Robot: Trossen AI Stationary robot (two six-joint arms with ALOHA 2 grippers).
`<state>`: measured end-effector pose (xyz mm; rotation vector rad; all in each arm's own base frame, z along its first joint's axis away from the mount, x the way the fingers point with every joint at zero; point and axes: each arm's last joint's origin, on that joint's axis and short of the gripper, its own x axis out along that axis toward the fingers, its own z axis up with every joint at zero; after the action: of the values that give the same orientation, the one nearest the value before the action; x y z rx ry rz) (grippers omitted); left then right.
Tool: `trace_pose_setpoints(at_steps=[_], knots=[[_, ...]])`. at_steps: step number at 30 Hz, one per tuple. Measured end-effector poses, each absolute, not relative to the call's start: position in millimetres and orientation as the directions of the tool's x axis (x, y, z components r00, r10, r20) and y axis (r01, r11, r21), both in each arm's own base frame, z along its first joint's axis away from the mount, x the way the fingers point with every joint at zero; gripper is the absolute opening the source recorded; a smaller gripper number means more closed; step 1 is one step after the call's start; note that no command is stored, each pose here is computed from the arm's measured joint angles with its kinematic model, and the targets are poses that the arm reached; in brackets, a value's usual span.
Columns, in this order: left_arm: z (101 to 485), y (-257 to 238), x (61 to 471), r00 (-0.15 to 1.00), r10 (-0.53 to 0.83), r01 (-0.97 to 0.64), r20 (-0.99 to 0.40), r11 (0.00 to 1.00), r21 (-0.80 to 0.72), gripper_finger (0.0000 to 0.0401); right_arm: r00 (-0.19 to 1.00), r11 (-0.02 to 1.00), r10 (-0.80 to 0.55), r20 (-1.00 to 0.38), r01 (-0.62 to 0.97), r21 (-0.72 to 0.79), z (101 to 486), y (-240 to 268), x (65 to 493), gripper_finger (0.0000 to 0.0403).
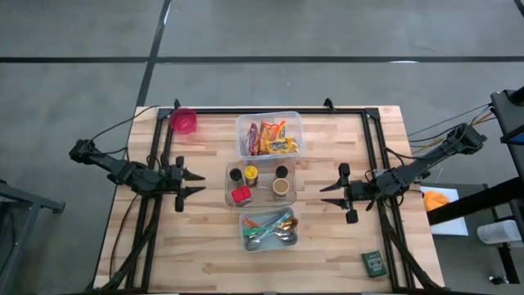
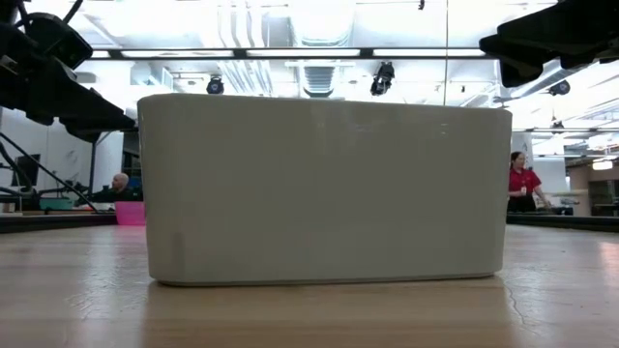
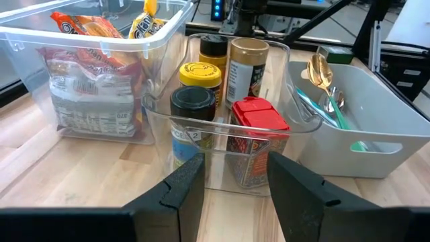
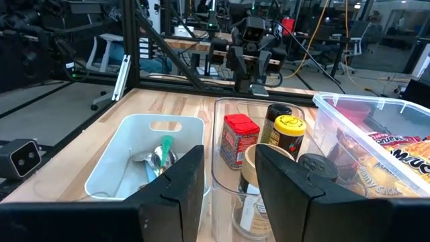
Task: Pick & Place Food Item
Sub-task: Put the green spice can into the transparent bin
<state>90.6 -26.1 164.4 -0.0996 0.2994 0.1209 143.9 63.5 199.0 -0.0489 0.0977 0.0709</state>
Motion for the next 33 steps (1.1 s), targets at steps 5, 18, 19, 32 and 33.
trace_pose_setpoints(at_steps=[5, 18, 19, 32, 33], knots=[[164, -26, 91, 0.948, 0.104, -0.133, -0.300, 0.988, -0.080, 0.0164, 0.993, 0.996, 0.068, -0.099, -0.073, -0.045, 199, 64, 144, 0.0130], [164, -26, 91, 0.948, 0.104, -0.133, -0.301, 0.988, -0.080, 0.0164, 0.998, 0.852, 0.059, 0.023, -0.062, 0.519, 212, 63, 144, 0.0130], [164, -26, 91, 0.948, 0.104, -0.133, -0.301, 0.988, -0.080, 0.0164, 0.999, 0.824, 0.027, 0.029, -0.038, 0.565, 212, 62, 144, 0.0130], [164, -26, 91, 0.948, 0.103, -0.133, -0.301, 0.988, -0.079, 0.0164, 0.996, 0.604, -0.083, 0.043, 0.016, 0.797, 214, 59, 144, 0.0130], [164, -26, 91, 0.948, 0.103, -0.133, -0.301, 0.988, -0.079, 0.0164, 0.995, 0.591, -0.086, 0.049, 0.011, 0.806, 215, 59, 144, 0.0130]])
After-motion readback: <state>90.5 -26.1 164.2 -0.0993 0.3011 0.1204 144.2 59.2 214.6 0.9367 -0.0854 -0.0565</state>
